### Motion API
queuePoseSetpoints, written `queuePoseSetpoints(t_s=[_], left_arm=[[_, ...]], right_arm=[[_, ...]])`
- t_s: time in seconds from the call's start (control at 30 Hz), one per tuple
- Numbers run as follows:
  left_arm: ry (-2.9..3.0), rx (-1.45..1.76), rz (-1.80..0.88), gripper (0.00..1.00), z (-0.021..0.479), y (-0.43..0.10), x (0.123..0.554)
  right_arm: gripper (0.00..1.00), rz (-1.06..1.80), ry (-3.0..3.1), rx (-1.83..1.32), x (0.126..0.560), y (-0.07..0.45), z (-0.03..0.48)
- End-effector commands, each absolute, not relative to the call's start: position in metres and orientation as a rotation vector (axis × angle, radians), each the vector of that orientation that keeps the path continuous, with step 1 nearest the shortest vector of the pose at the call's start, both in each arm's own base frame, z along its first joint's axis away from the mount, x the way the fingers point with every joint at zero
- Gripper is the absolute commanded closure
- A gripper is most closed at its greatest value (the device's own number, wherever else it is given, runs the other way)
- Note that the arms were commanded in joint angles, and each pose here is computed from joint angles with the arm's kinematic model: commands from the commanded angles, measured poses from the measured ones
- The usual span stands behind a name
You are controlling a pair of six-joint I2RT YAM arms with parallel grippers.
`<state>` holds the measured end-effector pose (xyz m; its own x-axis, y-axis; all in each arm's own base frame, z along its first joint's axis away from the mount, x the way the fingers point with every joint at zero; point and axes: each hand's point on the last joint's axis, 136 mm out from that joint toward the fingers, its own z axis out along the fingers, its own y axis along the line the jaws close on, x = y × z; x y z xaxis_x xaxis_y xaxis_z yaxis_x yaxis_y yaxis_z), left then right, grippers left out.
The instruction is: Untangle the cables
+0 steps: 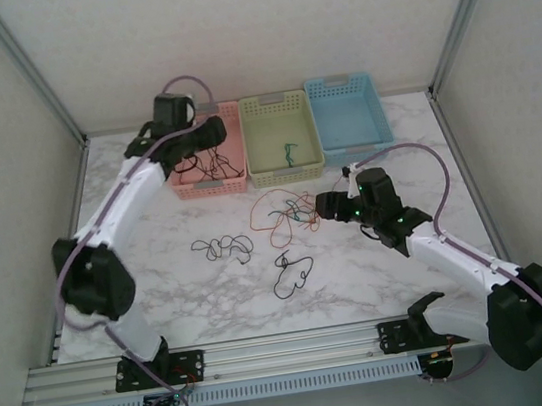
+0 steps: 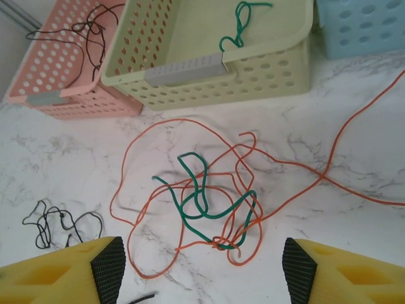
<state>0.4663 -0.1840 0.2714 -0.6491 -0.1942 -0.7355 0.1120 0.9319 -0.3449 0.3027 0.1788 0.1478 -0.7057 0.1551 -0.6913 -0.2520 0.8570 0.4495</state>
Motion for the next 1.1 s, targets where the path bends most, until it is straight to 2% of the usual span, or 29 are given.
queuePoseSetpoints(t_s=[0.0, 0.13, 0.3, 0.5, 0.67, 0.83, 1.07], left_arm=[[2.221, -0.051, -0.564, 0.31, 0.295, -0.18, 0.418], [2.249, -0.013, -0.727, 0.3, 0.28, -0.187, 0.355], [2.345, 0.042, -0.779, 0.29, 0.233, -0.189, 0.282], [2.42, -0.005, -0.861, 0.28, 0.182, -0.192, 0.225], [2.451, -0.028, -0.812, 0.28, 0.164, -0.183, 0.211], [2.446, -0.011, -0.774, 0.28, 0.168, -0.179, 0.212], [2.451, 0.01, -0.75, 0.28, 0.171, -0.178, 0.214]], right_arm=[[0.33, 0.708, 2.348, -0.09, 0.292, 0.183, 0.126], [0.35, 0.723, 2.471, -0.137, 0.275, 0.193, 0.107], [0.36, 0.733, 2.602, -0.295, 0.244, 0.219, 0.078], [0.39, 0.624, 2.678, -0.535, 0.225, 0.242, 0.056], [0.39, 0.515, 2.673, -0.766, 0.219, 0.259, 0.055], [0.39, 0.337, 2.658, -0.996, 0.212, 0.269, 0.051], [0.41, 0.13, 2.704, -1.138, 0.206, 0.265, 0.028]])
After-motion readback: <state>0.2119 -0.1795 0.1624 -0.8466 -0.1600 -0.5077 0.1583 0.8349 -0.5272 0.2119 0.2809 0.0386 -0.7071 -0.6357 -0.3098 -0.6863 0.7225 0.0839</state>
